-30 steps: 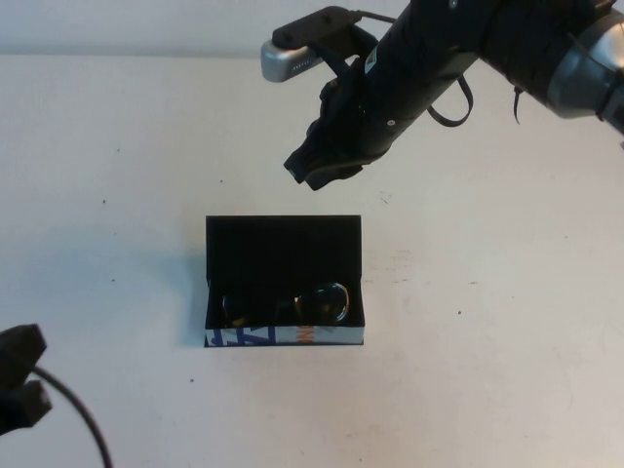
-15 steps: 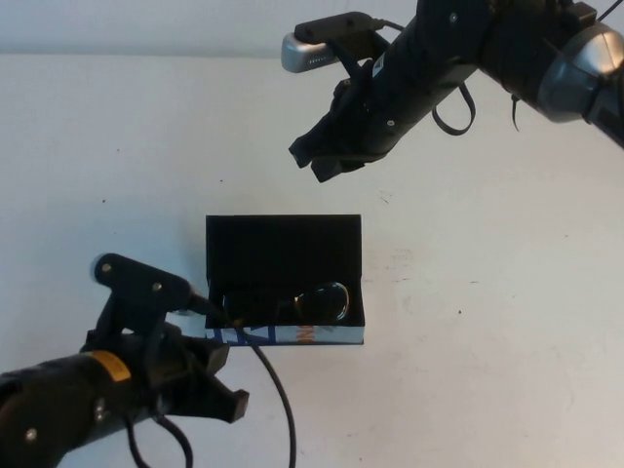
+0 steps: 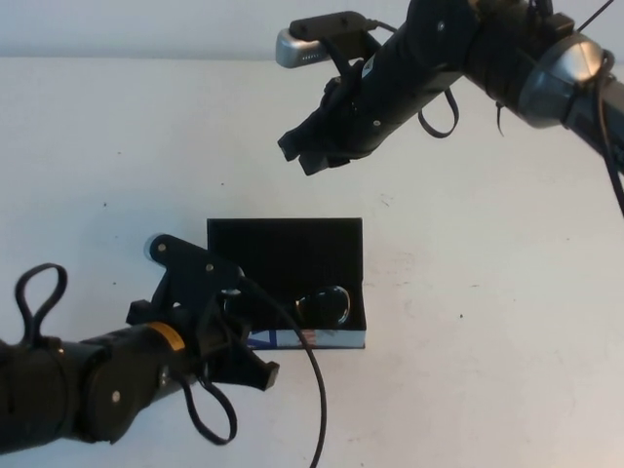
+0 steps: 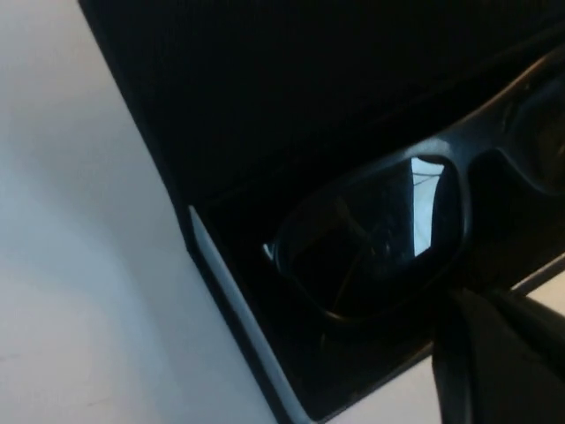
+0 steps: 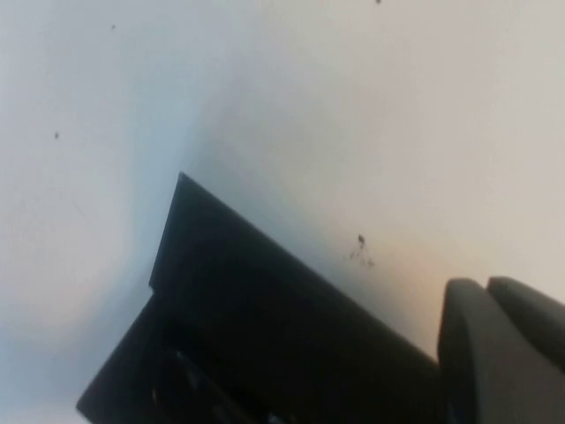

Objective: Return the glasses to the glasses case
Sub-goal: Close the glasses case

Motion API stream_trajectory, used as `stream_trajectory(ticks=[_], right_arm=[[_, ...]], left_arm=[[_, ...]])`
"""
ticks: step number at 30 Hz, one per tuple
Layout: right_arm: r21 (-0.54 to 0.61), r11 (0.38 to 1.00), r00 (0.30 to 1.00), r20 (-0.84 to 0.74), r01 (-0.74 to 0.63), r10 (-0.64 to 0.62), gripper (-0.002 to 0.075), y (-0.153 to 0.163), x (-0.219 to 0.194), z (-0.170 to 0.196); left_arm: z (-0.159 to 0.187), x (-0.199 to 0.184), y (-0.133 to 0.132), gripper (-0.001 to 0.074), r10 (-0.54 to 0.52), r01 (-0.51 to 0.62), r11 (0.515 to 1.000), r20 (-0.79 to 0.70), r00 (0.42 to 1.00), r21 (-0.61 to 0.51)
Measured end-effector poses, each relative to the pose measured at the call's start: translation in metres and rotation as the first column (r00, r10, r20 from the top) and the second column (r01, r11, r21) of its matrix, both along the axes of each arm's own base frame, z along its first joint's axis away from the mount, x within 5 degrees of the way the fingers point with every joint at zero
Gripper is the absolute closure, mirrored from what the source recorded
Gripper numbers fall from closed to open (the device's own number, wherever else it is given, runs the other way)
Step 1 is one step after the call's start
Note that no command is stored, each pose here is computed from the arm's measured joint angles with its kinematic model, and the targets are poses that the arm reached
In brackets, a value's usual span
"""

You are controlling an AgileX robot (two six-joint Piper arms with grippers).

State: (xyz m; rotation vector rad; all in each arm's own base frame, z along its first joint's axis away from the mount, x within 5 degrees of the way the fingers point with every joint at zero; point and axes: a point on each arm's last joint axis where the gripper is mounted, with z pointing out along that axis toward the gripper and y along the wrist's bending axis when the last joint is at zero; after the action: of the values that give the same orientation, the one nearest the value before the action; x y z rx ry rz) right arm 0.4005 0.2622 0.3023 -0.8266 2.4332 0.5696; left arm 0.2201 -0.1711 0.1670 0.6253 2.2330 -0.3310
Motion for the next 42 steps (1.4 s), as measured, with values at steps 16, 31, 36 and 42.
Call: stream_trajectory(ticks=[16,31,36,42], right_arm=[[-0.001,1.000,0.999,-0.029,0.030,-0.030,0.0737,0.012,0.027,-0.027],[0.025,0.996,0.993,-0.085,0.080,-0.078,0.0737,-0.013,0.039,-0.025],[0.026,0.996,0.993,-0.086,0.080,-0.077,0.0737,-0.013,0.039,-0.025],[0.022,0.997,0.993,-0.093,0.080,-0.078,0.0737,-0.013,0.040,-0.029]], left_arm=[[-0.009,-0.009,-0.009,0.0736,-0.128,0.130,0.988,0.030,0.991,-0.088],[-0.038,-0.007,-0.014,0.0736,-0.249,0.256,0.958,0.069,0.966,-0.127],[-0.042,-0.001,-0.009,0.0736,-0.228,0.236,0.962,0.076,0.971,-0.140],[-0.047,0.000,-0.010,0.0736,-0.230,0.238,0.960,0.073,0.971,-0.149]])
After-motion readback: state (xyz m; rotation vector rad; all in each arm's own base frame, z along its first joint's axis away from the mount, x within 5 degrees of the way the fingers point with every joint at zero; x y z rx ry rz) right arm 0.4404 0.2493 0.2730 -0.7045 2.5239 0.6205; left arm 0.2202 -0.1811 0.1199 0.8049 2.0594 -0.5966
